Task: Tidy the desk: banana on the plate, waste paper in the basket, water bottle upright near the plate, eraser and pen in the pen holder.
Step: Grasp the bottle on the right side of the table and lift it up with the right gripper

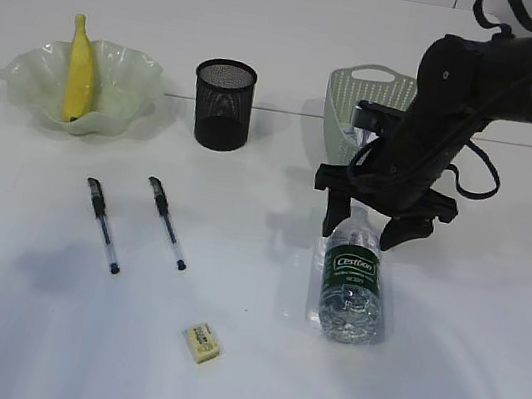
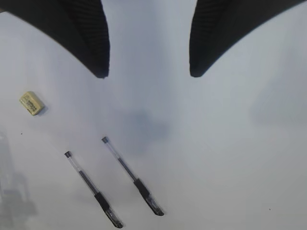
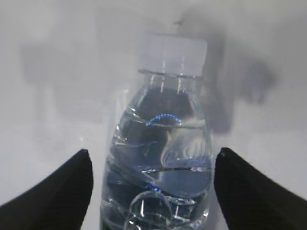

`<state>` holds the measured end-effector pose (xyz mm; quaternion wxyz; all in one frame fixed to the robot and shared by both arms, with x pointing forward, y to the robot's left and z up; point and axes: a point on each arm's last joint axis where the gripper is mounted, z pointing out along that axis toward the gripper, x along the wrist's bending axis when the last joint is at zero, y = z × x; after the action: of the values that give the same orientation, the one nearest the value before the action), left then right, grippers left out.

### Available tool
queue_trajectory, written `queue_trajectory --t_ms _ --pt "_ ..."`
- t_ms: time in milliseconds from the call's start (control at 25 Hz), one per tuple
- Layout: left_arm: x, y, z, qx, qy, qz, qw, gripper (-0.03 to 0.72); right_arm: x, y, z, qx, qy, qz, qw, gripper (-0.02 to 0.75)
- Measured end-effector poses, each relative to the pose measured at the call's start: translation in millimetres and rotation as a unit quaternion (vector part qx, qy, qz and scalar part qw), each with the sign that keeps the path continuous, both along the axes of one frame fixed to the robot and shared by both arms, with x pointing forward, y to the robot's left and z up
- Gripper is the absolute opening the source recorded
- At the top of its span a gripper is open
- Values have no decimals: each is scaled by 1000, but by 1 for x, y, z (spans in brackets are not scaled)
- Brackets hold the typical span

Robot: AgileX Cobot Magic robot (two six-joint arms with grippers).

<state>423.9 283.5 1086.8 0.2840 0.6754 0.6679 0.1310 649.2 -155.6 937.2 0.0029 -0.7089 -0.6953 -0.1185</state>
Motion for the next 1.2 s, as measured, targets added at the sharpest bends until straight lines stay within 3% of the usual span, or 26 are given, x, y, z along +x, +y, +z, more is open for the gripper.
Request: queue_trajectory --t_ms 800,960,1200 --pt "1 0 1 0 -5 1 1000 382 7 3 -27 -8 35 0 999 586" --pt "1 0 1 0 -6 2 1000 382 14 5 -19 -4 22 1 1000 585" --pt "1 0 1 0 -6 2 1000 382 17 6 -13 -3 19 1 1000 484"
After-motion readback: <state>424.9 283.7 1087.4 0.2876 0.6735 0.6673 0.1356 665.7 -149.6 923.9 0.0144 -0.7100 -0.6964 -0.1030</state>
